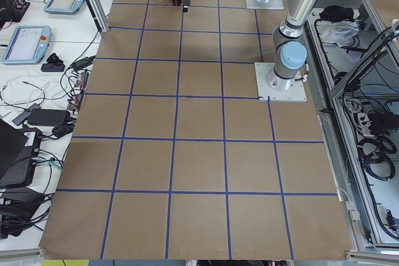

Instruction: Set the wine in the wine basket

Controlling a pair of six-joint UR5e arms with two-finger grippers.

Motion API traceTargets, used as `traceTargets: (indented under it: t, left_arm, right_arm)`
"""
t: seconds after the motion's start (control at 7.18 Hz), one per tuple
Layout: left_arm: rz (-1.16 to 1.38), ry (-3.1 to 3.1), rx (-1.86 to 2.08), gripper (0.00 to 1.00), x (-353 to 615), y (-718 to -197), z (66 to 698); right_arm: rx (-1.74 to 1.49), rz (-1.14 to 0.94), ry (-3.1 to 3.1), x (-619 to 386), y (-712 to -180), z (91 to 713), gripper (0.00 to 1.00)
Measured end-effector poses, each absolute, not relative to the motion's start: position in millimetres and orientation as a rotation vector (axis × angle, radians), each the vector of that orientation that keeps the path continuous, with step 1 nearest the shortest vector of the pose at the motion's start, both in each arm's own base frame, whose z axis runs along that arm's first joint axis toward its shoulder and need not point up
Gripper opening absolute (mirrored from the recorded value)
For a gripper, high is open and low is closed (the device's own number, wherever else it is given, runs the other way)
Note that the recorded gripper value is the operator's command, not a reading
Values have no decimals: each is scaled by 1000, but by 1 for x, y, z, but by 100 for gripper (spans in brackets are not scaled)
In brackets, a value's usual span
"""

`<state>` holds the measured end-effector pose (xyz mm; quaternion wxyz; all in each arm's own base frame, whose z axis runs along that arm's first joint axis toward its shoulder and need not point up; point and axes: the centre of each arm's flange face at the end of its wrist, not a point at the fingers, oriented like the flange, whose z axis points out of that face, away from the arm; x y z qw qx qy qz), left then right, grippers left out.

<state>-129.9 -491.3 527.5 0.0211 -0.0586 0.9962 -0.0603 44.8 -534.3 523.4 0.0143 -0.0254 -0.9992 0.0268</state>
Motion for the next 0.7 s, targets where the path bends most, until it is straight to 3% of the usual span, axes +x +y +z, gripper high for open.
traceTargets:
  t: [0.28,0.7]
  left_arm:
    - [-190,3087,-182,100,-130,-491,528]
    - [-196,3087,-186,100,-129,-491,529]
  right_arm:
    - [-29,46,-3113,80,-487,550,100]
    - [-49,53,-3124,116,-477,538,100]
